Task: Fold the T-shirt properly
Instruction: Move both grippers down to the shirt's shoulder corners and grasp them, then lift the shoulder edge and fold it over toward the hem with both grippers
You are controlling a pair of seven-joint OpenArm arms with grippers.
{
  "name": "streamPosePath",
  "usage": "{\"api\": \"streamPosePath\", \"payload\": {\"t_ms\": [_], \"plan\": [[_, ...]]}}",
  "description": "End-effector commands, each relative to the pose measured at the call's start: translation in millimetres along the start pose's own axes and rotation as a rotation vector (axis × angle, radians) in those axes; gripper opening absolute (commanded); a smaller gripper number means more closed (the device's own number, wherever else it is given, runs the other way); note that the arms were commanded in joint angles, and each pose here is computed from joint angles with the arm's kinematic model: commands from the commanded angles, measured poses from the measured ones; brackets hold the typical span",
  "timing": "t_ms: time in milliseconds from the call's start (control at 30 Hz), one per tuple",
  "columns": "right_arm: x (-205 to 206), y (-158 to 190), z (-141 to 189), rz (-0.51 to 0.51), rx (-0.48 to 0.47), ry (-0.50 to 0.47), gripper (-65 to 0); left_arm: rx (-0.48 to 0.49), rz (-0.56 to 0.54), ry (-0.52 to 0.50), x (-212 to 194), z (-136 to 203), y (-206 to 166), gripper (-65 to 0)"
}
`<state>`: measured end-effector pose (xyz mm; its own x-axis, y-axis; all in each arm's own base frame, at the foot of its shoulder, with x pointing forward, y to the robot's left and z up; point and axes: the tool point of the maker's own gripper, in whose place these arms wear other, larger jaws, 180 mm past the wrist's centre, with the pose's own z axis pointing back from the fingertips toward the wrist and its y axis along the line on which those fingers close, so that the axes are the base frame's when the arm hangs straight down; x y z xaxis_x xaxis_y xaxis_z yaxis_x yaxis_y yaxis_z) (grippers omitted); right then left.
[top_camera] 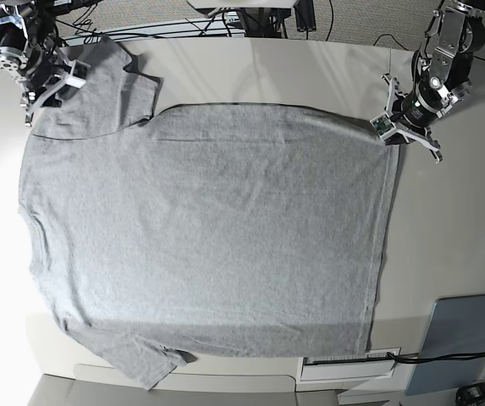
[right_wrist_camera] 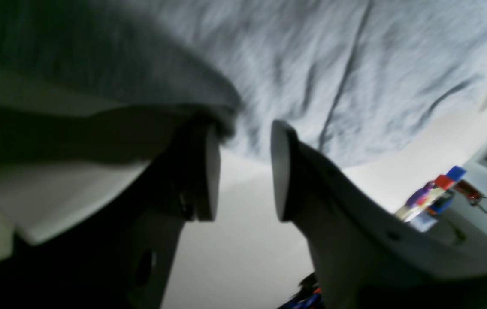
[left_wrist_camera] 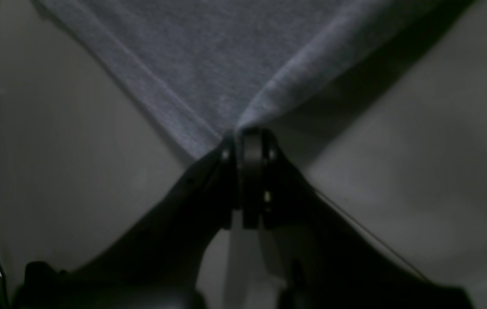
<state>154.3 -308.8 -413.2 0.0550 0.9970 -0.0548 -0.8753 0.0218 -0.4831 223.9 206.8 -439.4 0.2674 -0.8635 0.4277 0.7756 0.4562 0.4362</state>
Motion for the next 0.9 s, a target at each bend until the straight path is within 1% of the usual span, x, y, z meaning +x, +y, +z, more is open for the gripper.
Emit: {"api": "streamPosePath", "payload": {"t_ms": [0,233,367,467,500,533,600,633,733,833,867], "plan": [[6,5,-1,0.004,0.029,-0.027,-44.1,-0.094,-0.042,0.167,-39,4,-24,-65.0],[27,7,-15,0.028,0.05,-0.07,-44.1,-0.094,-0.042,0.167,-39,4,-24,-65.0],[24,9,-25,0.037,0.066,-0.034,-44.1,-0.094,-0.042,0.167,-39,4,-24,-65.0],[23,9,-29,0.039,0.073,-0.029,-44.7,-0.095,-0.042,0.167,-39,5,-25,-65.0],[23,9,-29,0.04,0.073,-0.028,-47.1,-0.097,-0.041,0.167,-39,5,-25,-65.0],[23,9,-29,0.04,0.073,-0.025,-51.7,-0.097,-0.041,0.167,-39,5,-25,-65.0],[19,9,-29,0.04,0.073,-0.007,-62.9,-0.099,-0.04,0.167,-40,5,-27,-65.0],[17,9,-29,0.041,0.072,0.004,-65.0,-0.102,-0.035,0.166,-40,5,-28,-65.0],[11,5,-28,0.03,0.055,0.044,-65.0,-0.115,0.0,0.147,-37,5,-32,-65.0],[1,0,-26,-0.043,0.026,0.103,-65.0,-0.134,0.046,0.129,-35,7,-39,-65.0],[-1,-3,-24,-0.053,0.016,0.106,-65.0,-0.143,0.065,0.12,-34,9,-42,-65.0]]}}
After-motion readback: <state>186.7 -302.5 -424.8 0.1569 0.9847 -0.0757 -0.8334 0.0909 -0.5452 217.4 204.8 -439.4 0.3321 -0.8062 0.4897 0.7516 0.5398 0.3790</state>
